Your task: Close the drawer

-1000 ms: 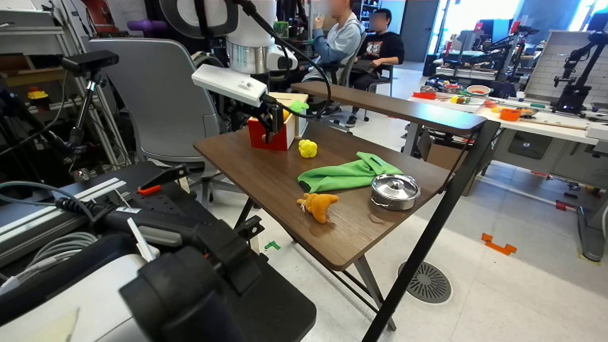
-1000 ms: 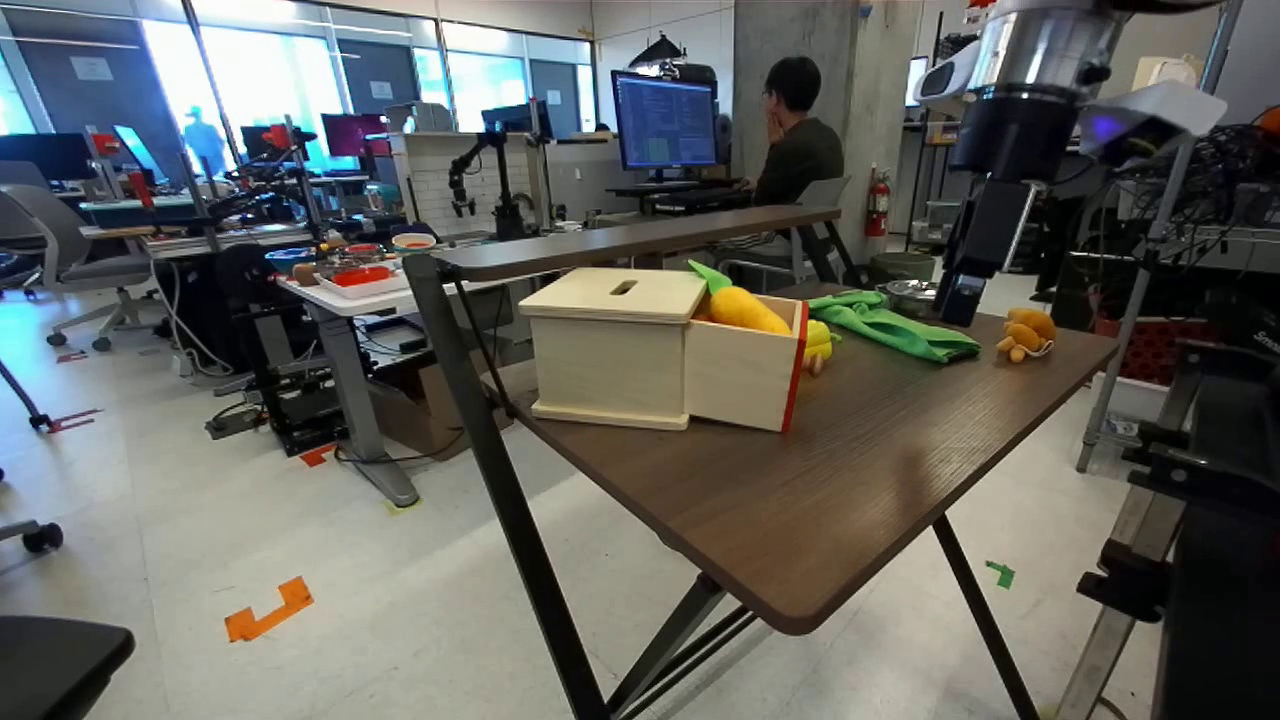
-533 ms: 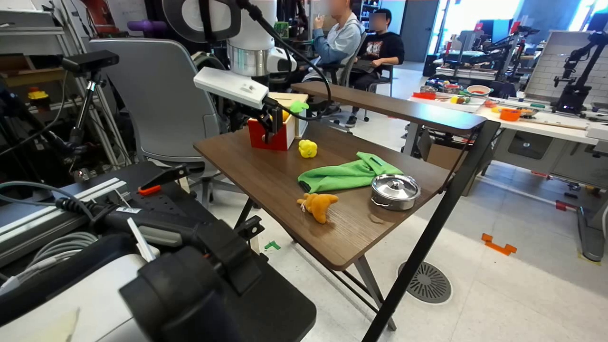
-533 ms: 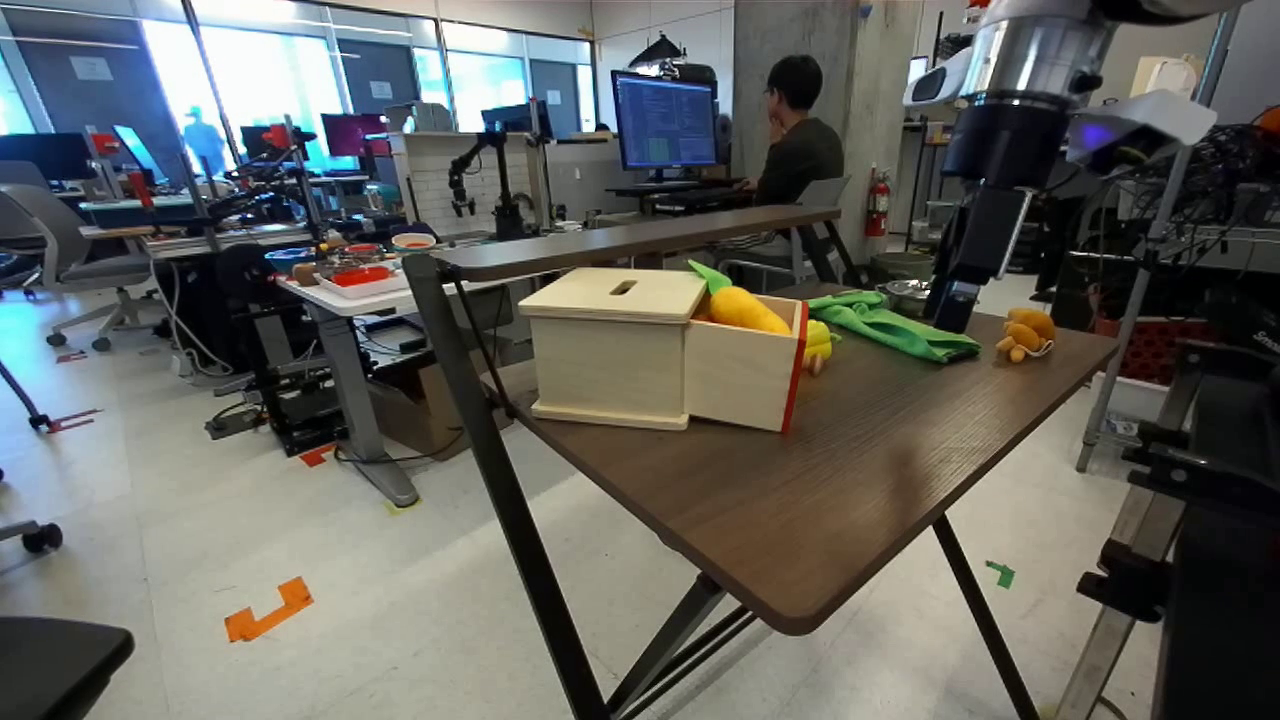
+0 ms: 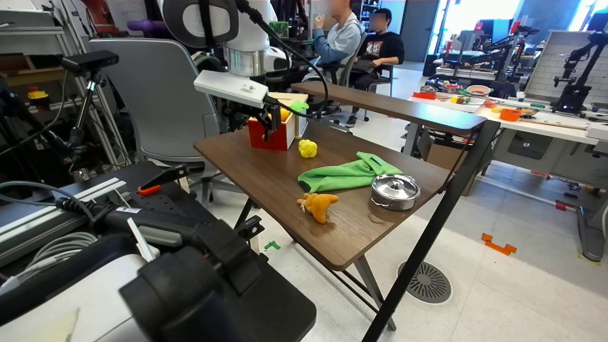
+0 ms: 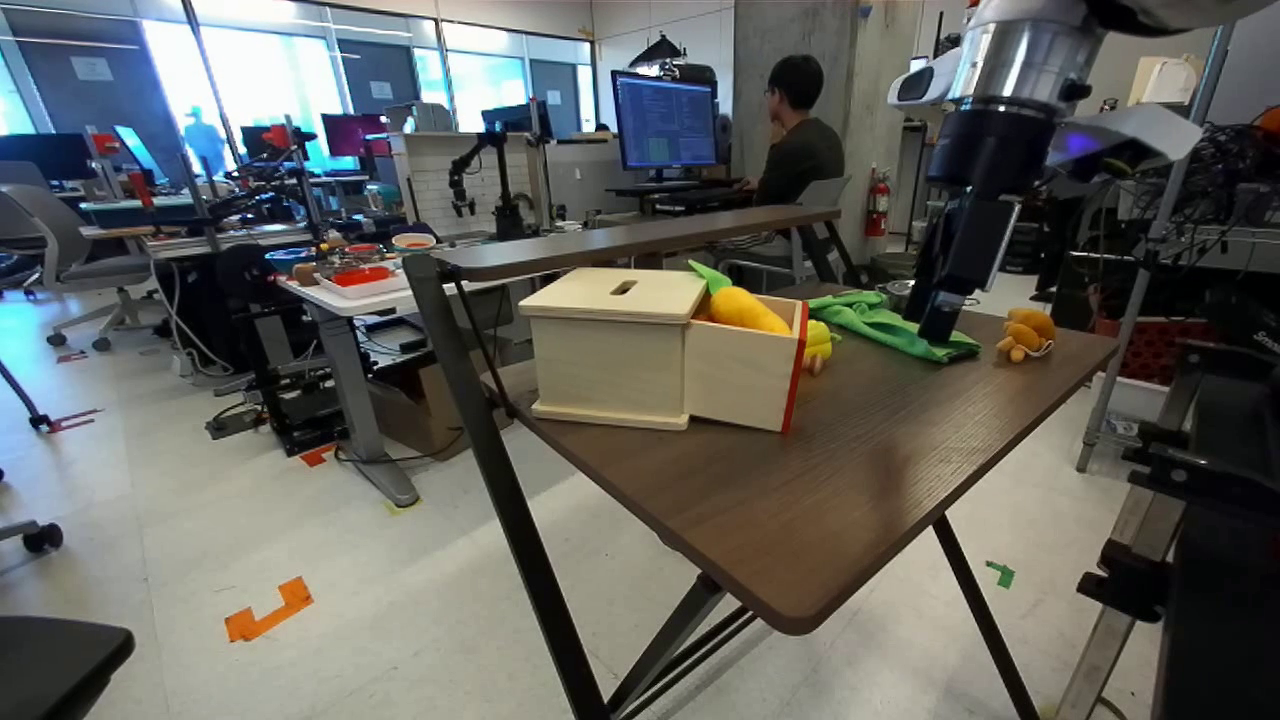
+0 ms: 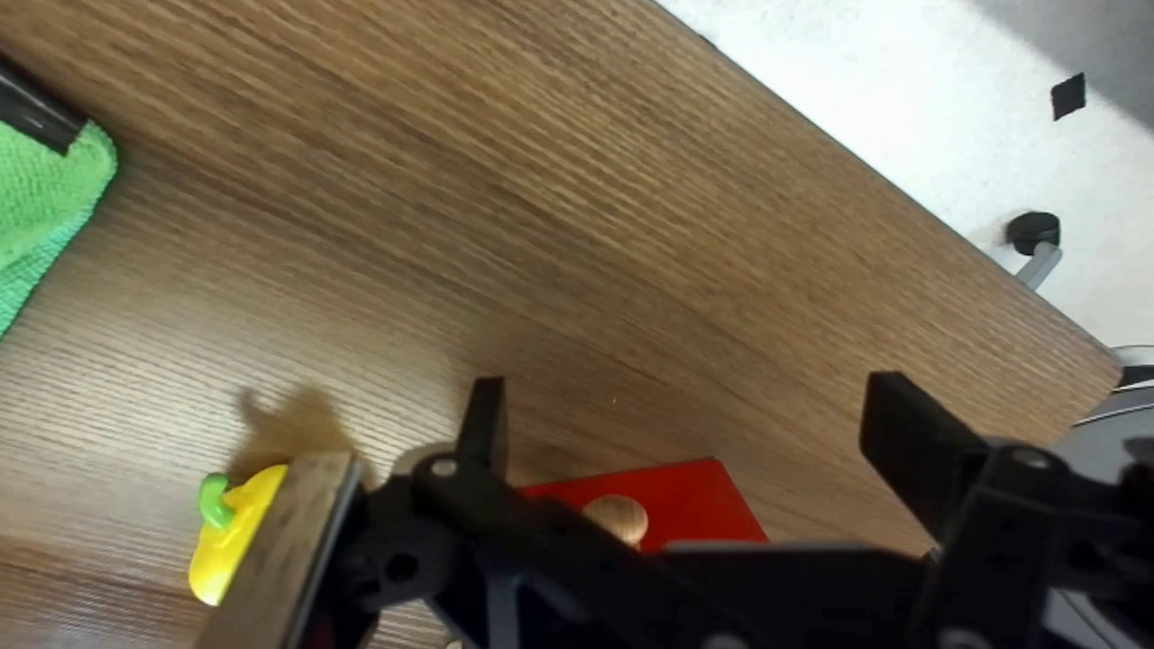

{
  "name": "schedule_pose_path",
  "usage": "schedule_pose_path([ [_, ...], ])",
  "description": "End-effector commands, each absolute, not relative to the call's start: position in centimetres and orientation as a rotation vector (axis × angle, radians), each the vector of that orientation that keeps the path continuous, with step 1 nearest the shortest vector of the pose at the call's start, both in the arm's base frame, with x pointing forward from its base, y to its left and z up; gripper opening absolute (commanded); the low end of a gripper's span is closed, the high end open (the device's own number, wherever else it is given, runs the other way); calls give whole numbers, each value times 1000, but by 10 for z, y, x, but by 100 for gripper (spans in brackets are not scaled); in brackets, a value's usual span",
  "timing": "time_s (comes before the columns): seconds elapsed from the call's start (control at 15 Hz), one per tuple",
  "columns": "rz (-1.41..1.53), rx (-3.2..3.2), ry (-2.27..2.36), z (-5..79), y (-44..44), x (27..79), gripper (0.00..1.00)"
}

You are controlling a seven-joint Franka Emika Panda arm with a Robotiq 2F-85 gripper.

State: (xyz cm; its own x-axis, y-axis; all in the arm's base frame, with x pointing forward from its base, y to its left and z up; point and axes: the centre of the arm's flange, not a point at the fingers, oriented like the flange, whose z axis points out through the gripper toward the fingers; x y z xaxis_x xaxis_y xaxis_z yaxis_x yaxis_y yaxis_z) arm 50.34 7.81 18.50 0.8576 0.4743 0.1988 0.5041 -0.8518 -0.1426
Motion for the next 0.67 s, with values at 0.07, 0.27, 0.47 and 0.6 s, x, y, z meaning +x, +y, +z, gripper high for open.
schedule_pose_path([
  [0.07,-289,-2913,-761,174,78,517,100],
  [0.27,-313,-2934,-781,167,82,521,100],
  [0.47,-349,-2939,-807,162,90,528,100],
  [0.6,-376,-2942,-813,159,94,534,100],
])
